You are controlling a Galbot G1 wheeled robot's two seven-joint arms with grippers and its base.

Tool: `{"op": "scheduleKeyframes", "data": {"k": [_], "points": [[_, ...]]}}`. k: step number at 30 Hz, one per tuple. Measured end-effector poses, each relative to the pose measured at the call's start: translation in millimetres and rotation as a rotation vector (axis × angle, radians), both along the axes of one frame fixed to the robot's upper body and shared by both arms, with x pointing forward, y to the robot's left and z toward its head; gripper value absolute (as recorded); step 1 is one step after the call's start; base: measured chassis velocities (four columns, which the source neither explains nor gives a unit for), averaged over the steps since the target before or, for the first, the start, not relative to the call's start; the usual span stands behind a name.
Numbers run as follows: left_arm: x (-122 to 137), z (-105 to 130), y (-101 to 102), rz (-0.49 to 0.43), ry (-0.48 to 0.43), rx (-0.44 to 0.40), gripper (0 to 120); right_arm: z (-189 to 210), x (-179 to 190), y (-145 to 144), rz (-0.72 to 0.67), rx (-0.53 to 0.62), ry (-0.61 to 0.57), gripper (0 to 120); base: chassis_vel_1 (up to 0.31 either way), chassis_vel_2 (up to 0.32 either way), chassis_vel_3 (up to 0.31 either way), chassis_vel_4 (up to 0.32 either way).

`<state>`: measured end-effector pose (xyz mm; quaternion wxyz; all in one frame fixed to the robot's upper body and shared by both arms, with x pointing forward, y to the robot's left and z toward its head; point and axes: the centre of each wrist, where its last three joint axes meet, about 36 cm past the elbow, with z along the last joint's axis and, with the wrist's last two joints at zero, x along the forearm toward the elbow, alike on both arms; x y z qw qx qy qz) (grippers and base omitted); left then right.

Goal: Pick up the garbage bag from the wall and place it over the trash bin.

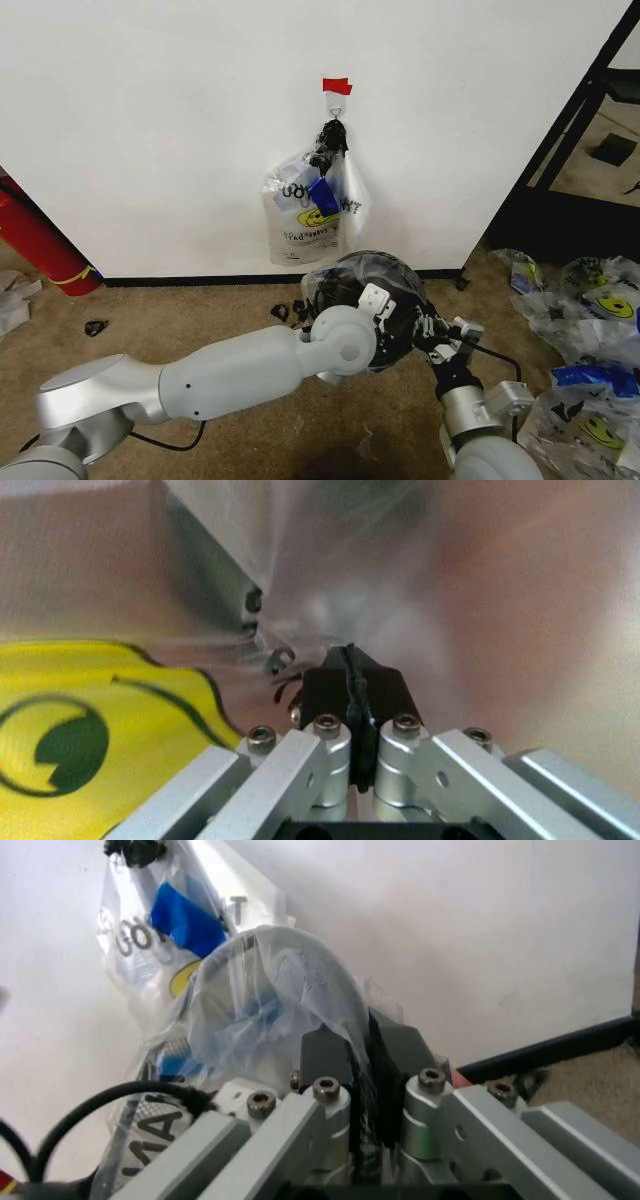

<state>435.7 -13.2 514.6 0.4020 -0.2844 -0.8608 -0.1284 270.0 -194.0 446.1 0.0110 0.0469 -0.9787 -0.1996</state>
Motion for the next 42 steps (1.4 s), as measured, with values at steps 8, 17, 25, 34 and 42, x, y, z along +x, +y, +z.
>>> {"op": "scheduleKeyframes", "data": {"k": [8,17,25,34,42], "points": [[3,-12,1,0.012,-0.025,0.012,0,-3,1,4,0.01,0.006,0.007,1,0.0,0.0,0.0,0.0],[14,3,13,0.06,-0.101,-0.078,0,-2,4,1,0.003,0.017,0.008,1,0.0,0.0,0.0,0.0],[15,-27,-2,0.092,-0.091,-0.129,0,5,0,4,0.006,0.044,0.008,1,0.0,0.0,0.0,0.0],[12,-20,10,0.1,-0.13,-0.155,0,7,-1,3,0.001,0.048,0.011,1,0.0,0.0,0.0,0.0],[10,3,18,0.108,-0.176,-0.218,0,6,1,4,0.001,0.054,0.017,1,0.0,0.0,0.0,0.0]]}}
